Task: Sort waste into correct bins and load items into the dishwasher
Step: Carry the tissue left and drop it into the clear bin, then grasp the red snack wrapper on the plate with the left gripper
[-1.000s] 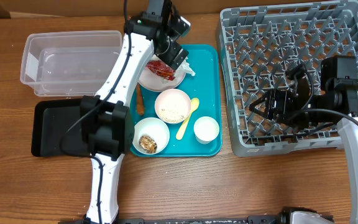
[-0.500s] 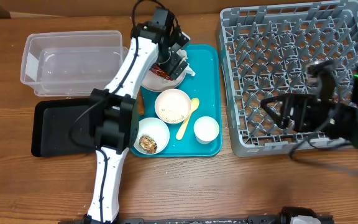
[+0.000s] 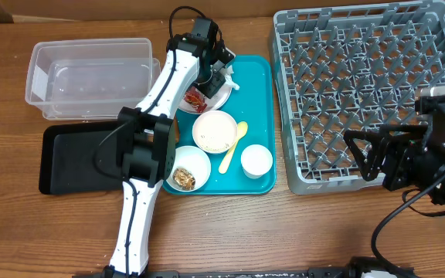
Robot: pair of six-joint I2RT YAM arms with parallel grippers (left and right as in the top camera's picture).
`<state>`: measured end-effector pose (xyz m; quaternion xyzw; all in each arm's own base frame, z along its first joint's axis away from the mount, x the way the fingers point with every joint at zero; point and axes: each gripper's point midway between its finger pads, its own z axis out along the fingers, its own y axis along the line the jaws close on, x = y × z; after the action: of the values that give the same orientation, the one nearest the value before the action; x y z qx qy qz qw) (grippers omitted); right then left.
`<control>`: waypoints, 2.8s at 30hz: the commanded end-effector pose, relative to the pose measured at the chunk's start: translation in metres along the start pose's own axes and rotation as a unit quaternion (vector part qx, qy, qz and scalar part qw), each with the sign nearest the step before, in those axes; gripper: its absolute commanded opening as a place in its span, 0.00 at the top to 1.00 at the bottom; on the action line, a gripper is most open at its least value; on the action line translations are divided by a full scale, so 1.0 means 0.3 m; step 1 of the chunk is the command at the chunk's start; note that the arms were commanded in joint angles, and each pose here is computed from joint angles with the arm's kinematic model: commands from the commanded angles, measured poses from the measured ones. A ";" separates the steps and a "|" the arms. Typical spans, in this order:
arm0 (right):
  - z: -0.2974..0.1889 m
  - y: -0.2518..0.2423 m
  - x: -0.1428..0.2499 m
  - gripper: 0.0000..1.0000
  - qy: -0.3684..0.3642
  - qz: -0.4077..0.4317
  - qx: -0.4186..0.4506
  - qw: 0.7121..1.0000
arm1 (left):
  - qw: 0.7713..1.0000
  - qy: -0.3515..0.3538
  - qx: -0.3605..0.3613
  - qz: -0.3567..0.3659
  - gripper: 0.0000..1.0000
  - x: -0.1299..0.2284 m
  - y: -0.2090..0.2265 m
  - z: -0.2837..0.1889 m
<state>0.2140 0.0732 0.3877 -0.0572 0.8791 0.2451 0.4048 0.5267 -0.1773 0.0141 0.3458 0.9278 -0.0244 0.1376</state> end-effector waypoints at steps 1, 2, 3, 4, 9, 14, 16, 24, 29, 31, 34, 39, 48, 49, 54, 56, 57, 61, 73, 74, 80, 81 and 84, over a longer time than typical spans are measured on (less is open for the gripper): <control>-0.013 0.002 -0.008 0.21 -0.008 -0.006 0.004 1.000 | 0.999 0.026 0.006 -0.021 0.87 0.048 0.006 0.078; -0.013 0.002 -0.008 0.21 -0.008 -0.006 0.004 1.000 | 0.999 0.024 0.005 -0.026 0.95 0.045 0.006 0.075; -0.013 0.002 -0.008 0.21 -0.008 -0.006 0.004 1.000 | 0.999 0.023 0.004 -0.029 0.96 0.042 0.006 0.071; -0.013 0.002 -0.008 0.22 -0.008 -0.006 0.004 1.000 | 0.999 0.021 0.003 -0.035 0.96 0.038 0.008 0.064; -0.013 0.001 -0.008 0.22 -0.008 -0.007 0.005 1.000 | 0.997 0.003 -0.003 -0.083 0.96 -0.013 0.022 -0.028; -0.013 -0.002 -0.008 0.23 -0.008 -0.007 0.008 1.000 | 0.994 -0.043 0.017 -0.103 0.96 -0.113 0.012 -0.207; -0.013 -0.002 -0.007 0.24 -0.008 -0.006 0.008 1.000 | 0.991 -0.072 0.026 -0.110 0.96 -0.161 0.006 -0.309; -0.013 -0.002 0.000 0.26 -0.004 -0.004 0.008 1.000 | 0.973 -0.158 -0.011 -0.166 0.96 -0.184 0.068 -0.699; -0.013 -0.003 0.007 0.27 0.000 -0.001 0.008 1.000 | 0.957 -0.127 -0.072 -0.252 0.96 0.010 0.231 -0.843; -0.013 -0.003 0.007 0.27 0.000 -0.001 0.008 1.000 | 0.947 -0.121 -0.088 -0.286 0.96 0.076 0.313 -0.864; -0.013 -0.003 0.007 0.27 0.000 -0.001 0.008 1.000 | 0.926 -0.122 -0.100 -0.344 0.96 0.166 0.434 -0.885; -0.013 -0.003 0.007 0.27 0.000 -0.001 0.008 1.000 | 0.902 -0.116 -0.125 -0.398 0.96 0.310 0.598 -0.906; -0.004 -0.007 -0.003 0.27 -0.001 -0.002 0.008 1.000 | 0.906 -0.012 -0.092 -0.413 0.96 0.445 0.627 -0.710; -0.003 -0.008 -0.004 0.27 -0.001 -0.002 0.008 1.000 | 0.907 0.000 -0.087 -0.412 0.91 0.453 0.623 -0.680; -0.001 -0.009 -0.012 0.27 -0.004 -0.004 0.008 1.000 | 0.907 0.022 -0.078 -0.413 0.00 0.473 0.620 -0.606; -0.001 -0.009 -0.012 0.27 -0.004 -0.004 0.008 1.000 | 0.907 0.014 -0.082 -0.412 0.00 0.463 0.626 -0.618; -0.001 -0.009 -0.012 0.27 -0.004 -0.004 0.008 1.000 | 0.907 0.008 -0.084 -0.412 0.00 0.457 0.630 -0.629; 0.001 -0.010 -0.012 0.27 -0.003 -0.004 0.008 1.000 | 0.908 -0.020 -0.096 -0.408 0.00 0.429 0.640 -0.698; 0.001 -0.011 -0.008 0.26 -0.001 -0.002 0.009 1.000 | 0.964 -0.096 0.029 -0.246 0.05 0.060 0.275 -0.695; 0.001 -0.011 -0.008 0.26 -0.001 -0.002 0.008 1.000 | 0.963 -0.088 0.014 -0.256 0.04 0.046 0.262 -0.674; 0.001 -0.011 -0.006 0.26 0.001 -0.001 0.009 1.000 | 0.941 -0.062 -0.070 -0.325 0.00 -0.027 0.220 -0.515; 0.001 -0.011 -0.005 0.26 0.001 -0.001 0.009 1.000 | 0.941 -0.064 -0.068 -0.324 0.00 -0.044 0.204 -0.489; 0.001 -0.011 -0.003 0.26 0.002 -0.001 0.009 1.000 | 0.939 -0.064 -0.071 -0.330 0.00 -0.069 0.178 -0.416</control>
<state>0.2164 0.0712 0.3841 -0.0526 0.8835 0.2407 0.3984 0.5415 -0.1440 0.1518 0.0661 0.9759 -0.0550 0.2005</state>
